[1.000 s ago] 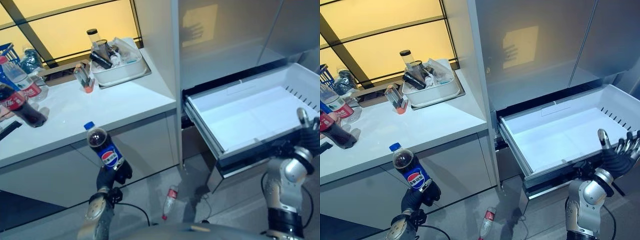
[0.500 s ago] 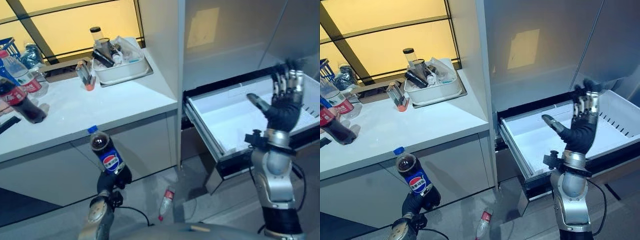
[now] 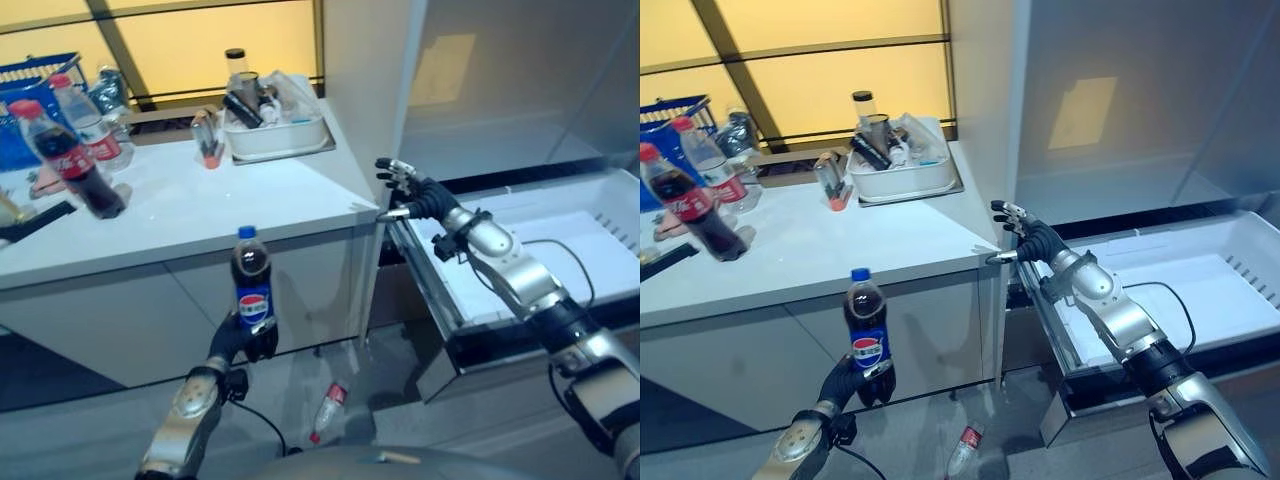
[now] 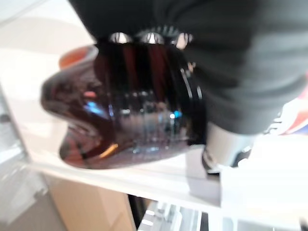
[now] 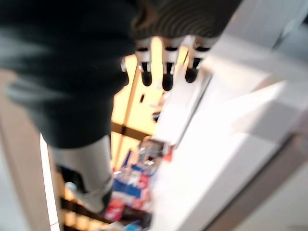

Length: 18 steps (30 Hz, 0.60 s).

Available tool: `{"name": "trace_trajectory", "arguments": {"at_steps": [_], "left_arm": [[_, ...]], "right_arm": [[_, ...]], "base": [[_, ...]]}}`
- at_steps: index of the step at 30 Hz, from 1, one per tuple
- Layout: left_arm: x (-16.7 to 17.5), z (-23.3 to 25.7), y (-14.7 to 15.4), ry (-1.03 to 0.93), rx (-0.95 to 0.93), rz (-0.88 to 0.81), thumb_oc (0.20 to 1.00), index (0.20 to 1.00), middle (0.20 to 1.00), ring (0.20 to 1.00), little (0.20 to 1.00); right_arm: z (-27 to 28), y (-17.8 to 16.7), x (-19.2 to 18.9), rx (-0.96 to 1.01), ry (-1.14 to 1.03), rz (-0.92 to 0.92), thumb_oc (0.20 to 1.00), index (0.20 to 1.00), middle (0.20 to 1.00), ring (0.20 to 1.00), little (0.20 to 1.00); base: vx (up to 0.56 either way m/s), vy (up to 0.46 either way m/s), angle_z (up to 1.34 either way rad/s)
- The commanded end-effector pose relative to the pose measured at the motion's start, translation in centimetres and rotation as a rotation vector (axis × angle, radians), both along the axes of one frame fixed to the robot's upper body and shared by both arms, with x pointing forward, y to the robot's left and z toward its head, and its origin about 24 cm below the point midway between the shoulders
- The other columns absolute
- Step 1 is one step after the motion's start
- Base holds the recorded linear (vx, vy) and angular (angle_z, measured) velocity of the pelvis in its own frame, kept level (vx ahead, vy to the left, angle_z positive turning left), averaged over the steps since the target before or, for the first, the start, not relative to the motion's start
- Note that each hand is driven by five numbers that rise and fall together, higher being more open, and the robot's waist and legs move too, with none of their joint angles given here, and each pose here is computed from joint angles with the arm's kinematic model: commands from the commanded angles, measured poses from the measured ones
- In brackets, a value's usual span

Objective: Take the drinks into the refrigerator

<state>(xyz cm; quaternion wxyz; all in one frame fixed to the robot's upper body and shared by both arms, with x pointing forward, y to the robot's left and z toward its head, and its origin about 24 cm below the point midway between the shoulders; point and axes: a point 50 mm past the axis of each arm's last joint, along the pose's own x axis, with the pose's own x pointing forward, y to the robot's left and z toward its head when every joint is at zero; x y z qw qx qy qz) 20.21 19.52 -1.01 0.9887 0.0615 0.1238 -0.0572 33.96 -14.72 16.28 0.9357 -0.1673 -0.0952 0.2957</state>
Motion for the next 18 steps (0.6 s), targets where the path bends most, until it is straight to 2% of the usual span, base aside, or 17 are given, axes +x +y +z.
{"name": "trace_trajectory", "arguments": {"at_steps": [1,7,18], "left_arm": [[4.2,9.3,-0.6,-0.516,0.086,-0.074,0.2,0.2,0.2,0.2,0.2],[5.0,10.4,-1.3,-0.589,0.147,-0.101,0.2,0.2,0.2,0.2,0.2],[7.8,9.7,-2.8,-0.552,0.105,-0.046,0.2,0.2,0.2,0.2,0.2]], "right_arm": [[4.8,0.7,1.0,0.006,-0.103,0.091,1.0,1.0,1.0,1.0,1.0],[5.8,2.0,1.7,-0.003,-0.095,0.137,1.0,1.0,1.0,1.0,1.0],[6.3,6.7,2.3,0.034,-0.105,0.202,1.0,1.0,1.0,1.0,1.0]], "base": [[0.0,0.0,0.0],[0.0,-0.003,0.03],[0.0,-0.007,0.05]]}}
